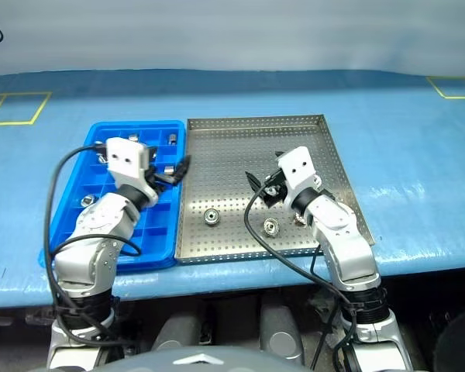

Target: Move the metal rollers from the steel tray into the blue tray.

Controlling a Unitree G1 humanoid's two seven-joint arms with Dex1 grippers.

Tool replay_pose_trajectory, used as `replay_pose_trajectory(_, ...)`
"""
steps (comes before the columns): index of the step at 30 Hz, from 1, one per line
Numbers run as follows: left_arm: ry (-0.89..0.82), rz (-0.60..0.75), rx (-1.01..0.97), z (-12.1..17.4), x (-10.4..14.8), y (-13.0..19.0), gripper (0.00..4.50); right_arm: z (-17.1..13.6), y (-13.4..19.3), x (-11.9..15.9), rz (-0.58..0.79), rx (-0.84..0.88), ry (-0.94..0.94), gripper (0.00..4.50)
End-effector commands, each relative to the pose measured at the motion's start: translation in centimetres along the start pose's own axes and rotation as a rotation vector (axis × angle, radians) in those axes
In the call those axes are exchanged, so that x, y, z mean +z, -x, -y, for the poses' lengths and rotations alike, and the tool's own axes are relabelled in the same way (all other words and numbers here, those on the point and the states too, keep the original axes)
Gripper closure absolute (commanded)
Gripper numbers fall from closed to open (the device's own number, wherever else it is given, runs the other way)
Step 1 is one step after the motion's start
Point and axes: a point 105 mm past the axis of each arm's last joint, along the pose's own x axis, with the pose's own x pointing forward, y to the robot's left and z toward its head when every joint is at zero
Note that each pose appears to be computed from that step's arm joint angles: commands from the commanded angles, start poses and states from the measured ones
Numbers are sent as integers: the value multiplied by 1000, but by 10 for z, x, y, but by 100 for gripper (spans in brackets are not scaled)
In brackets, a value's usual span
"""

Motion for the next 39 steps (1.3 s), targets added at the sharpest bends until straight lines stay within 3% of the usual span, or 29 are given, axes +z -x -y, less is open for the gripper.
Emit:
replay_pose_trajectory(1, -79, -83, -72, 13, -12, -6, 25, 6, 8, 14, 50, -39, 31, 0)
replay_pose_trajectory(10, -220, -229, -213, 35, -48, 0, 25, 9, 16, 11, 38, -76, 30, 0)
replay_pose_trajectory(25, -232, -299, -234, 37, -66, 17, 25, 9, 15, 12, 38, -79, 30, 0)
replay_pose_trajectory(39, -207, -362, -228, 43, -74, 10, 25, 10, 14, 15, 50, -88, 29, 0)
